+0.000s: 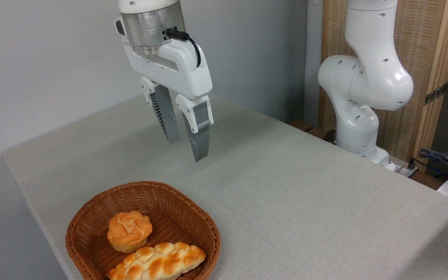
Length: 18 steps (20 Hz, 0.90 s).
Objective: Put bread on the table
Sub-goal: 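Move the open gripper toward the round orange bun in the basket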
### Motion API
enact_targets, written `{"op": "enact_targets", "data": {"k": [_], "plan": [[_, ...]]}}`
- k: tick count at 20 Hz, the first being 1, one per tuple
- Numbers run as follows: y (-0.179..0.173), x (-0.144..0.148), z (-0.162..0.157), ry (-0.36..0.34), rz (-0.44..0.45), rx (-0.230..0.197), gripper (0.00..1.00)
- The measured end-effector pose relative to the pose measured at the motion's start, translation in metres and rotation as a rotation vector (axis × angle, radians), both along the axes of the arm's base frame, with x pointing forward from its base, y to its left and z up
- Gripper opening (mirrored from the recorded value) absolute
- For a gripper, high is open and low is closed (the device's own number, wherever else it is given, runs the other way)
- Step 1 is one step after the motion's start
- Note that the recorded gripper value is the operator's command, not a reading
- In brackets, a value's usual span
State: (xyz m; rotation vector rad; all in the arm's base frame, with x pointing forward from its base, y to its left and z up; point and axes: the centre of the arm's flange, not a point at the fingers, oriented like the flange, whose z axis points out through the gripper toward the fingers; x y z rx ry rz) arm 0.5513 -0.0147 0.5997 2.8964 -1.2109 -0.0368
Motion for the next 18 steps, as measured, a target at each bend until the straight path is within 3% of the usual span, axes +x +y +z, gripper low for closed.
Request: {"op": "enact_targets", "data": {"k": [4, 11, 18], "plan": [[0.002, 0.0, 0.0, 0.002, 0.009, -0.023, 1.0], [0.004, 0.0, 0.0, -0.002, 0.014, -0.026, 1.0], [0.003, 0.017, 0.004, -0.136, 0.013, -0.029, 1.0]]}}
